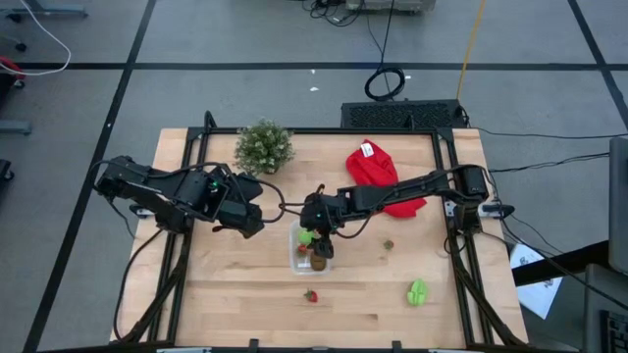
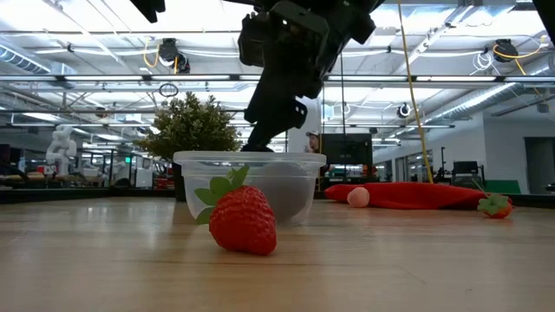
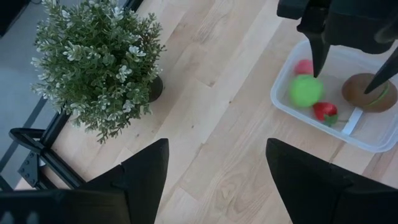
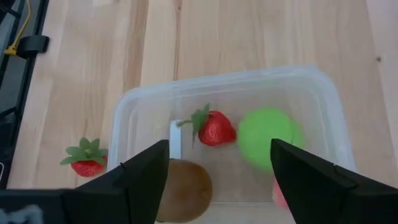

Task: Pick and placing Produce into tupperware
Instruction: Put the pink peach into the transparent bin

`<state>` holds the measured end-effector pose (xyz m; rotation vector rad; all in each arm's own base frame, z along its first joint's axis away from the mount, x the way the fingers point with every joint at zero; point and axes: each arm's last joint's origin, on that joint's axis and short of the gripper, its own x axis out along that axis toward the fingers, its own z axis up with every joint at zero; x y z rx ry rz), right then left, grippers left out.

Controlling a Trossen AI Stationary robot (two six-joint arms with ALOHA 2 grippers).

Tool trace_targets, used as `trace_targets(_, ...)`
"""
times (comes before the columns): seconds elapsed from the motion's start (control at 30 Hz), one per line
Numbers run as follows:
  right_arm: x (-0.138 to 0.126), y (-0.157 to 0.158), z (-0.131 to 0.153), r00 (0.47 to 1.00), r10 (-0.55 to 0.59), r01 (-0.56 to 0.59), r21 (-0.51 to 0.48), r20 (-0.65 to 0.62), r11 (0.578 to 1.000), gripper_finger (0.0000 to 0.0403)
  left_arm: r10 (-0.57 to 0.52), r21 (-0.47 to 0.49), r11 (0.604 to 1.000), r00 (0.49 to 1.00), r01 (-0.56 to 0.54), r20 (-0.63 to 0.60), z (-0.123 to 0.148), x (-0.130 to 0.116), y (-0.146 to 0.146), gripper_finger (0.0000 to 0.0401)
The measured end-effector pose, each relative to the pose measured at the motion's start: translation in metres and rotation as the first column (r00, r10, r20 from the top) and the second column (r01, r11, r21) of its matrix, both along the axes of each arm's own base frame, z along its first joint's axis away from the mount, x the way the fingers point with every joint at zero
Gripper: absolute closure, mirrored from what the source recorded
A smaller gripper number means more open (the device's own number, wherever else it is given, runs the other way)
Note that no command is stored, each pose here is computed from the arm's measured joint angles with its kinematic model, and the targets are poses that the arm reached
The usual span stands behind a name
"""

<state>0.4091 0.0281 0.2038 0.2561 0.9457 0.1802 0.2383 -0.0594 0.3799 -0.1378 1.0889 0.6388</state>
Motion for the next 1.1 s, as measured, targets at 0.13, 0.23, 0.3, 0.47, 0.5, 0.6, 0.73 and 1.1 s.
trace_targets(0.13, 0.0, -0.003, 0.0, 1.0, -0.003, 0.003, -0.004, 0.002, 1.0, 0.0131, -0.002, 0.001, 1.0, 1.0, 0.002, -0.001, 0.0, 0.0, 0.0, 0.0128)
trace_targets(0.23, 0.0, -0.005, 0.0, 1.0, -0.008, 0.008, -0.005, 0.003, 1.0, 0.0131, -0.002, 0.001, 1.0, 1.0, 0.002, -0.001, 0.0, 0.0, 0.0, 0.0127)
trace_targets(0.3, 0.0, -0.007, 0.0, 1.0, -0.011, 0.011, -0.005, 0.002, 1.0, 0.0131, -0.002, 0.001, 1.0, 1.0, 0.002, -0.001, 0.0, 0.0, 0.0, 0.0128)
trace_targets(0.47, -0.005, -0.009, 0.003, 1.0, -0.002, 0.002, -0.017, -0.03, 1.0, 0.0132, 0.002, -0.002, 1.0, 1.0, -0.002, 0.001, 0.0, 0.0, 0.0, 0.0128)
trace_targets(0.5, -0.008, -0.01, 0.005, 0.999, -0.001, 0.0, -0.021, -0.04, 1.0, 0.0132, 0.003, -0.006, 1.0, 1.0, -0.003, 0.0, 0.0, 0.0, 0.0, 0.0128)
trace_targets(0.6, -0.021, -0.017, 0.011, 0.991, -0.016, 0.012, -0.03, -0.13, 0.999, 0.0132, 0.012, -0.017, 1.0, 1.0, -0.012, 0.003, 0.0, 0.0, 0.0, 0.0128)
trace_targets(0.73, -0.042, -0.026, 0.019, 0.962, -0.085, 0.057, -0.114, -0.26, 0.992, 0.0132, 0.018, -0.023, 1.0, 1.0, -0.018, 0.008, 0.0, 0.0, -0.001, 0.0128)
trace_targets(1.1, -0.073, -0.049, 0.004, 0.846, -0.212, 0.123, -0.208, -0.49, 0.97, 0.0132, 0.011, -0.024, 1.0, 1.0, -0.011, 0.006, 0.0, 0.0, -0.001, 0.0128)
